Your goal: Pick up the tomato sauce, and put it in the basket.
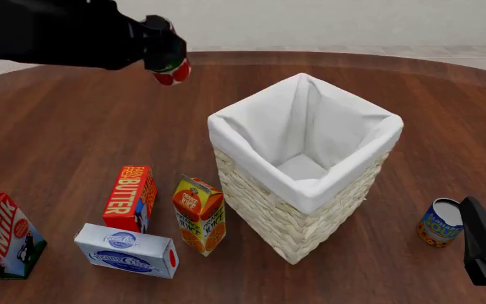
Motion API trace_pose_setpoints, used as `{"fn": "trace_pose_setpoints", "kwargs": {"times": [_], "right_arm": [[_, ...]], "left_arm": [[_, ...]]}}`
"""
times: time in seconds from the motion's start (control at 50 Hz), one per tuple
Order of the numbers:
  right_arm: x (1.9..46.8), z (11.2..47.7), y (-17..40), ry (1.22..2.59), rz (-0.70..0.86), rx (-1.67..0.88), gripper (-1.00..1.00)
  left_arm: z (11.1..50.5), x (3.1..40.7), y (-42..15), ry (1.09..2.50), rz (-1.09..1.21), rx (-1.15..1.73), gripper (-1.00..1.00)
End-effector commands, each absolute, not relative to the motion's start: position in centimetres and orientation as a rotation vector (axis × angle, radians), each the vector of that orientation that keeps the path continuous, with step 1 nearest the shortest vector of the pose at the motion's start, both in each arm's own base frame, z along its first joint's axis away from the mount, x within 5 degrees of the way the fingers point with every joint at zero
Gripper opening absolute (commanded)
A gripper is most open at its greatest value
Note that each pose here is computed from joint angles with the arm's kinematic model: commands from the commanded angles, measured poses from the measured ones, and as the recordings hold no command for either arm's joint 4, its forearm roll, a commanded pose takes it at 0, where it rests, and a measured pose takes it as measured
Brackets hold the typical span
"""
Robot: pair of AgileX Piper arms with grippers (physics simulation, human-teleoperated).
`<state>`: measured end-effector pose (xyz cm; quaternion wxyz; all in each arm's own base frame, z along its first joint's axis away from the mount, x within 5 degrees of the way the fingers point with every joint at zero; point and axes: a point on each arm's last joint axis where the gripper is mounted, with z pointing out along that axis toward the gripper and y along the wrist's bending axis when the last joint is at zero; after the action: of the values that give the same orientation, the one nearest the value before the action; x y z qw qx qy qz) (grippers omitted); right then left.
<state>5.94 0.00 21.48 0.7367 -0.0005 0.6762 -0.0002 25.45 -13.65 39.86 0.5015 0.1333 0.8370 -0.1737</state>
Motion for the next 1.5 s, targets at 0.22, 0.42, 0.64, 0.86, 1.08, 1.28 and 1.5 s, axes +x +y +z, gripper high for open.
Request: {"fn": "trace_pose_setpoints", "kwargs": {"times": [0.22, 0.42, 0.64, 0.86, 1.08, 1.28, 1.5], "right_arm": [[5.9, 21.5, 0.0, 1.485, 0.000, -0.001, 1.00], [5.9, 21.5, 0.0, 1.485, 0.000, -0.001, 1.00], [5.9, 21.5, 0.0, 1.485, 0.000, 0.000, 1.00], [5.9, 21.5, 0.0, 1.485, 0.000, -0.001, 1.00], [5.9, 21.5, 0.0, 1.485, 0.000, -0.001, 1.00], [5.9, 21.5, 0.0, 1.485, 0.000, -0.001, 1.00], [5.9, 21.5, 0.0, 1.485, 0.000, -0.001, 1.00]], "left_arm": [[40.4, 24.0, -14.5, 2.015, -0.440, 0.392, -1.00], [40.9, 23.4, -15.3, 2.002, -0.477, 0.408, -1.00], [40.3, 23.3, -16.2, 2.000, -0.484, 0.453, -1.00], [39.7, 23.5, -17.4, 2.007, -0.498, 0.487, -1.00], [39.7, 24.0, -18.3, 2.018, -0.504, 0.503, -1.00], [38.9, 24.4, -19.0, 2.024, -0.508, 0.518, -1.00], [38.7, 24.6, -20.1, 2.023, -0.517, 0.547, -1.00]]}}
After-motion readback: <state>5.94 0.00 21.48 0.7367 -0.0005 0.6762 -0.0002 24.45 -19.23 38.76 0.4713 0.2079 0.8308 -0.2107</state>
